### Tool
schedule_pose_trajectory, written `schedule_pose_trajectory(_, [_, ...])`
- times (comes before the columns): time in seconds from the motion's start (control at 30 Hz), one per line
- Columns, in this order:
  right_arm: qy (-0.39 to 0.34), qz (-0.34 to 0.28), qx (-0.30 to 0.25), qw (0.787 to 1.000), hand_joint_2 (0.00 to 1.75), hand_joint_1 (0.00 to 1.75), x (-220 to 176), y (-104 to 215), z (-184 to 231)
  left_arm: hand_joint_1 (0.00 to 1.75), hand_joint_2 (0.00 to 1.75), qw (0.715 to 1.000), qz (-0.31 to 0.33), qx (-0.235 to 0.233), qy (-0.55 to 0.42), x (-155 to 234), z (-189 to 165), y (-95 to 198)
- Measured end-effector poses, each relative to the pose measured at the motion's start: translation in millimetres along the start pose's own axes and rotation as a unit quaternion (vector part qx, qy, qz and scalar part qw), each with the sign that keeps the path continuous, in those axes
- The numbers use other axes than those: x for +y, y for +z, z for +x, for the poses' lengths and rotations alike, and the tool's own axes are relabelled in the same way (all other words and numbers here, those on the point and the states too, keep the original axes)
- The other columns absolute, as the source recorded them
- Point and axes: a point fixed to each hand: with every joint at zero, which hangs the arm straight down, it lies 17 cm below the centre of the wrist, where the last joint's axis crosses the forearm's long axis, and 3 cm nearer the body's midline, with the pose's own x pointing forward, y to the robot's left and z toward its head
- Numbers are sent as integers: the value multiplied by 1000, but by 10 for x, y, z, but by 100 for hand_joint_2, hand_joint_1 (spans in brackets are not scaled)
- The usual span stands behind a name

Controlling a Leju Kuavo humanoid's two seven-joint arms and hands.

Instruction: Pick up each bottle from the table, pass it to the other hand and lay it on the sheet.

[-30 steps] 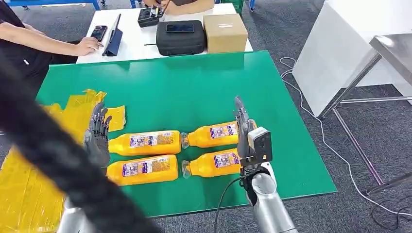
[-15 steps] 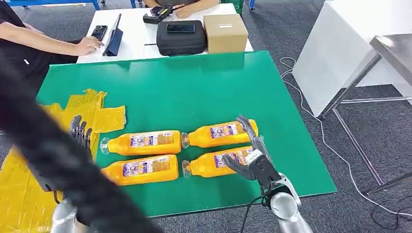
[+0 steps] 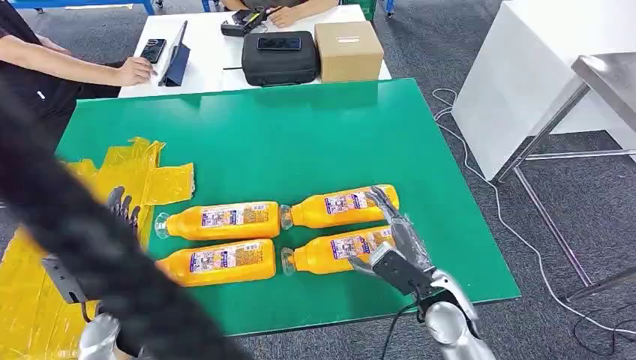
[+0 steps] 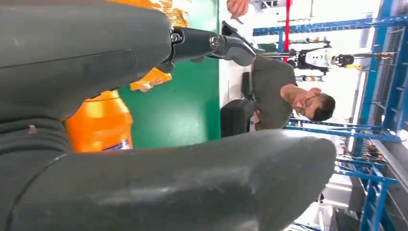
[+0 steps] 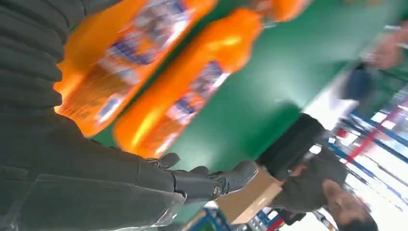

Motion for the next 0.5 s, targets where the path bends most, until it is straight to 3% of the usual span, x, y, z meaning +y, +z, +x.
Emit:
schedule_pose_trajectory(0.23, [191, 49, 68, 978, 175, 0, 69, 106, -464, 0, 0, 1000, 16, 6, 2, 101, -27, 54])
schedule_pose_trajectory(0.5, [193, 100, 124, 968, 175, 0, 176, 196, -1119, 0, 0, 999, 35, 5, -6, 165, -18, -12])
